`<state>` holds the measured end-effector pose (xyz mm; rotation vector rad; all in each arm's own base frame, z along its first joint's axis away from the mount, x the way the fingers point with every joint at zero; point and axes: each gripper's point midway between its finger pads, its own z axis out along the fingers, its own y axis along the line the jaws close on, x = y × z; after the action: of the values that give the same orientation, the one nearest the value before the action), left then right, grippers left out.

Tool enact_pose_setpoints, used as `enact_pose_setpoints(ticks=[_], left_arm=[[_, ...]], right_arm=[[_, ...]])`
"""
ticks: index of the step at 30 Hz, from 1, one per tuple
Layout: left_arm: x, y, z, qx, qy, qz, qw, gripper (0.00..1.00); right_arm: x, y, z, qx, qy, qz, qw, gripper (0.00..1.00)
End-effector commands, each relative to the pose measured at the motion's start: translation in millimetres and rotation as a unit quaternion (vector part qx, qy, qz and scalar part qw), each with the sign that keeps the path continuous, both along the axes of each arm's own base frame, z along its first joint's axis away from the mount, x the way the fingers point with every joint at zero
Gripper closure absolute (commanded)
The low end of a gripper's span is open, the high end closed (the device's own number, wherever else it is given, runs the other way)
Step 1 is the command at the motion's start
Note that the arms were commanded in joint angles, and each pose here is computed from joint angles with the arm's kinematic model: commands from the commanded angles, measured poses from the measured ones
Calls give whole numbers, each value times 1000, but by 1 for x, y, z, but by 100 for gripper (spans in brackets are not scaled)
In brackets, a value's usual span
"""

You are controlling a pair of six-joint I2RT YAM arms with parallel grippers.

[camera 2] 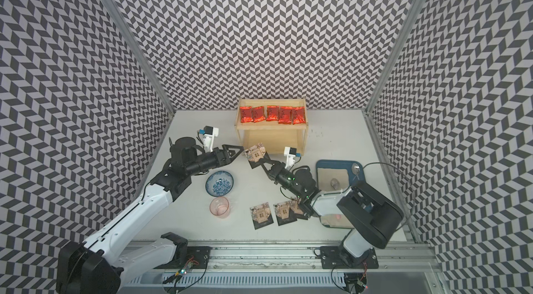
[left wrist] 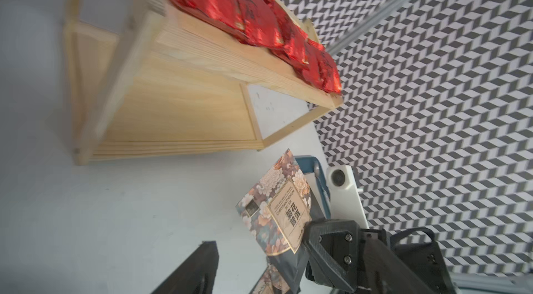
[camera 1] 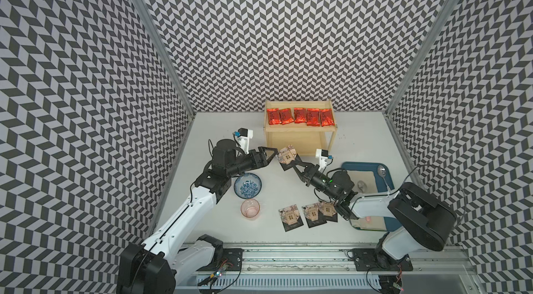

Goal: Place the tea bags on the shelf by color
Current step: Pick up the tea bag from the center of the board, then place the tea bag on the shelf.

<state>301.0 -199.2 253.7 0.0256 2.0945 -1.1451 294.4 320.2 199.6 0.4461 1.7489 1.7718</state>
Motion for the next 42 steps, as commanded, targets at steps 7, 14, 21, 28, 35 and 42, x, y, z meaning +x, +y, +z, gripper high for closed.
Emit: enact_pose_setpoints(ticks=[7,14,21,28,35,42], left_arm=[[-14,38,-65,135,63,22,989,17],[-14,47,-56,144,41,33,988,17],[-15,47,-54,143,35,30,989,17],[-15,46,-52,143,33,28,989,17],[-15,46,-53,143,34,27,989,17],[-16,46,-53,142,34,26,989,18]], right_arm=[[62,7,-49,-2,44,-125,991,100],[100,24,-67,-20,44,-171,984,100],[126,47,-87,-26,57,-176,982,100],[142,56,-105,-27,78,-179,980,99],[154,62,-114,-23,90,-178,980,99],[164,60,-120,-21,100,-189,977,99]])
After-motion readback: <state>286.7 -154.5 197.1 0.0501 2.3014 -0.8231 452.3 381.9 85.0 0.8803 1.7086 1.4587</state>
